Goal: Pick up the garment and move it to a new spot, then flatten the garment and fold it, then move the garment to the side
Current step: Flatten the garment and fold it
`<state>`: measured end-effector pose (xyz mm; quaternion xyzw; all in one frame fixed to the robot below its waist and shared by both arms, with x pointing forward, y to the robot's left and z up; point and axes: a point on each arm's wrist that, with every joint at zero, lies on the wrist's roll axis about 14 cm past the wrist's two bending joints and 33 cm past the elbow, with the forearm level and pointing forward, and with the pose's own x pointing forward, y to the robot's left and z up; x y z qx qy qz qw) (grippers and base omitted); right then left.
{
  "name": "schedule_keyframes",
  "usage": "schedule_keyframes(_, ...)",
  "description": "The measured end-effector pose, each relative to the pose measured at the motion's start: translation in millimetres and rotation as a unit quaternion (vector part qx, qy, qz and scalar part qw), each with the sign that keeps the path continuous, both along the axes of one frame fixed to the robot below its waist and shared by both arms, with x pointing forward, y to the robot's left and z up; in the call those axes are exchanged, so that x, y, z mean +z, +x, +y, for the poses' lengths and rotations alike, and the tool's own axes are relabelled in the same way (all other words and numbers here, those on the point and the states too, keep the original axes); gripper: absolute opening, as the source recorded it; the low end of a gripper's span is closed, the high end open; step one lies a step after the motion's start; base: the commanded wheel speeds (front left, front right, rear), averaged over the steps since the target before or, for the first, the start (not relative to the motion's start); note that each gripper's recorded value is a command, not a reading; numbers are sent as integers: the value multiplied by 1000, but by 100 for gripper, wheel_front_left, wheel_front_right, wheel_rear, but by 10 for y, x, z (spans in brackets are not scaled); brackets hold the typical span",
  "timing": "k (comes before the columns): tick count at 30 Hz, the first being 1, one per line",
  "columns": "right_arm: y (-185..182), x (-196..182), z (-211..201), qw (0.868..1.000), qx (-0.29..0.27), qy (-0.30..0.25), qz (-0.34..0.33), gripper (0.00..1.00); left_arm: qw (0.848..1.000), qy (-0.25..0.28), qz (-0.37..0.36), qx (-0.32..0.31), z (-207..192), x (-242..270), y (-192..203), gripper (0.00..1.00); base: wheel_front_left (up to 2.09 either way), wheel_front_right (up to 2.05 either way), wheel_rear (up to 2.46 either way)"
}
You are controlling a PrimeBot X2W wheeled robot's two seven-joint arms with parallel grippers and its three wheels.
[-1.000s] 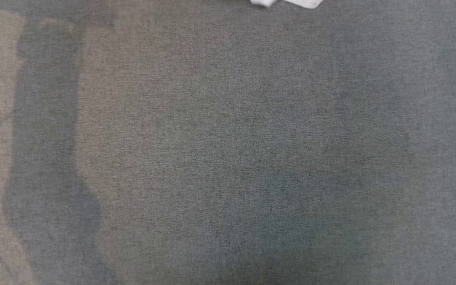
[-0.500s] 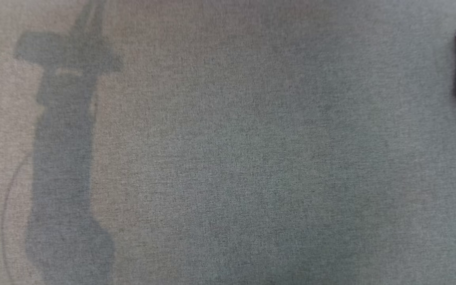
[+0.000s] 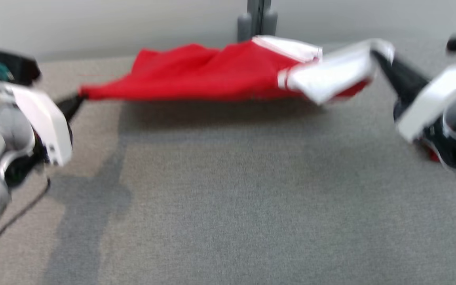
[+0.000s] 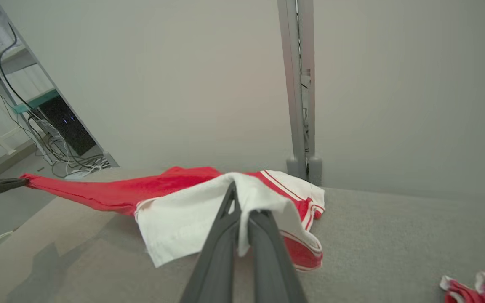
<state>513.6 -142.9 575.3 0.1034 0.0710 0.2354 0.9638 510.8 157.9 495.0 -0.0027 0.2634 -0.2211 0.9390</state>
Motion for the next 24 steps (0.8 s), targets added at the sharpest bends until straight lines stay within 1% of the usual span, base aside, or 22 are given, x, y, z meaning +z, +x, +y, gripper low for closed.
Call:
schedule_keyframes(1,-108,-97,-35,1000,4,-15,19,0,1000,3,12,-9,-12,-22,-116,0,0,0,0)
schedule_keyframes(4,-430,-311,-51,997,22,-26,70,0,998,12,42,-38,-48,-76,-450,0,0,0,0)
schedule_keyframes(7,-706,-433,-42,993,42,-32,105,0,996,23,72,-54,-11,-161,-742,0,0,0,0)
schedule_keyframes(8,-706,-433,-42,993,42,-32,105,0,996,23,72,-54,-11,-161,-742,0,0,0,0)
schedule_keyframes(9,-882,-530,-67,989,52,-40,131,0,993,24,94,-65,-6,-222,-922,0,0,0,0)
schedule_keyframes(10,-882,-530,-67,989,52,-40,131,0,993,24,94,-65,-6,-222,-922,0,0,0,0)
schedule_keyframes(14,-1242,-749,-134,978,70,-53,191,0,986,34,139,-84,-9,-357,-1266,0,0,0,0)
schedule_keyframes(19,-1623,-967,-233,961,86,-66,253,0,971,34,209,-111,-67,-525,-1753,0,0,0,0)
schedule_keyframes(21,-1731,-980,-230,958,93,-64,262,0,965,38,232,-117,-57,-557,-1914,0,0,0,0)
schedule_keyframes(24,-1830,-968,-271,957,93,-61,269,0,956,29,264,-124,-93,-577,-2148,0,0,0,0)
